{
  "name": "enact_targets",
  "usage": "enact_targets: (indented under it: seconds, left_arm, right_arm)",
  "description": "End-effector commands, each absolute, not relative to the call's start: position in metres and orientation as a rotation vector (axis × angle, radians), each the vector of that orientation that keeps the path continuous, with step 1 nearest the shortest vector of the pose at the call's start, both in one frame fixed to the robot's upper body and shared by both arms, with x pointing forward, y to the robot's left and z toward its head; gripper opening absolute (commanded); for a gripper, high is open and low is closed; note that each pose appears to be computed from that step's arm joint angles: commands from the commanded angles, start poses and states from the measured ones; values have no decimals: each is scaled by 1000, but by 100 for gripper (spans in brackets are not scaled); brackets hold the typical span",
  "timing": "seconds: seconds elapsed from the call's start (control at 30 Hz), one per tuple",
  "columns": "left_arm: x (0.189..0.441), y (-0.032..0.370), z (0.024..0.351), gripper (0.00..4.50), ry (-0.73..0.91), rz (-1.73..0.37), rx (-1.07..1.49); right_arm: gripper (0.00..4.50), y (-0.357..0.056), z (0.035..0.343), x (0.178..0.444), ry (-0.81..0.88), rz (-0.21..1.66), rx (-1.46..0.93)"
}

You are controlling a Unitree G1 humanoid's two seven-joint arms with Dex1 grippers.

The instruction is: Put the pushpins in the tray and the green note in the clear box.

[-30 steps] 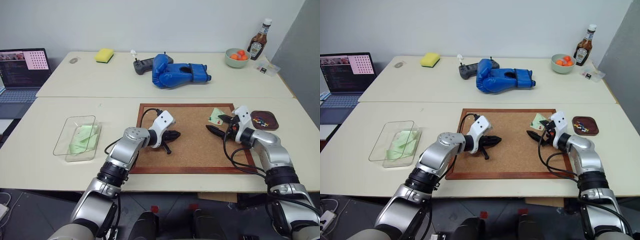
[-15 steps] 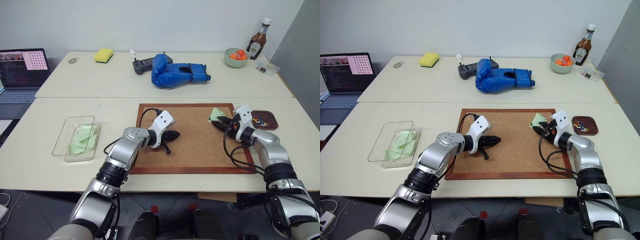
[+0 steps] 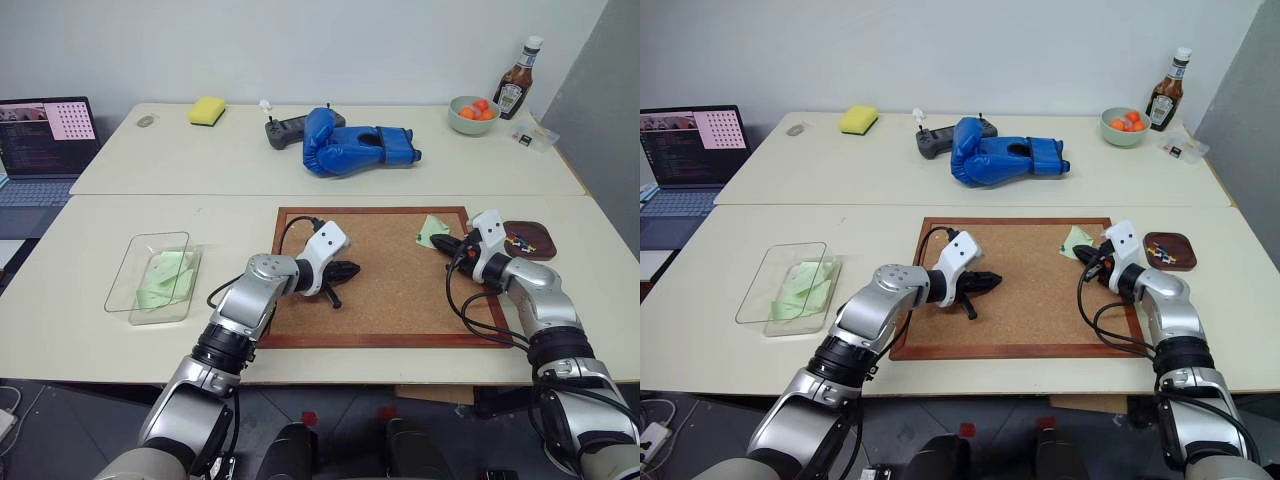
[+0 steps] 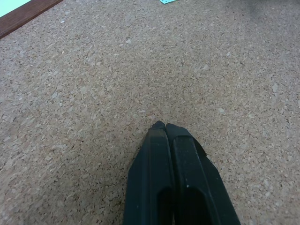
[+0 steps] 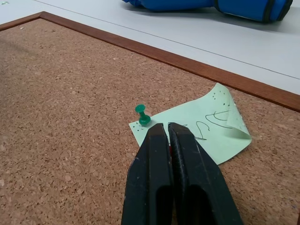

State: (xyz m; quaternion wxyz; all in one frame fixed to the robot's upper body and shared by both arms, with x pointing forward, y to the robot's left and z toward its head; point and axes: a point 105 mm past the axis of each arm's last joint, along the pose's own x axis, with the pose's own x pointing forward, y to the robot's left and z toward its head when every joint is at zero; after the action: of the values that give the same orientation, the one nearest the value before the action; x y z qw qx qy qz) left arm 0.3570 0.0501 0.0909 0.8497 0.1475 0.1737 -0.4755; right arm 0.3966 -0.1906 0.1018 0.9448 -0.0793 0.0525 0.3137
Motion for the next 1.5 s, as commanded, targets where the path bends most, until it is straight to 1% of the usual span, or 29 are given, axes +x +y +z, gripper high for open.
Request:
enact_targets:
  seconds: [0.03,0.5,0.6,0.67,0.8,0.97,1.07,1.17,1.33,1.47,1.5]
  left_arm:
    - [345,49,62,0,488,-1037,320]
    - [345,46,57,0,509,-1047,315]
    - [345,46,57,0,510,-1050,315]
    - [345,46,57,0,509,-1051,315]
    - [344,45,57,0,508,-1053,312]
    - [344,44,57,0,508,-1057,308]
    - [344,43,57,0,506,-1057,307]
    - [344,43,58,0,504,-1056,306]
    - [344,47,58,0,508,-1050,307]
    - [343,48,58,0,509,-1045,307]
    - [343,48,58,0,508,-1044,307]
  right_arm:
    - [6,-196,129,399,9,620,-133]
    - [6,-209,174,391,-108,543,-120]
    - [6,-220,182,393,-119,472,-126]
    - [6,-239,183,398,-103,361,-153]
    - [6,-295,179,402,-34,88,-174]
    - [6,-337,169,403,38,-92,-90]
    - [6,-350,165,403,54,-140,-53]
    - [6,-356,154,404,98,-165,0]
    - [6,-354,140,408,142,-163,107]
    - [6,-356,137,409,153,-168,92]
    - [26,-356,136,409,154,-167,92]
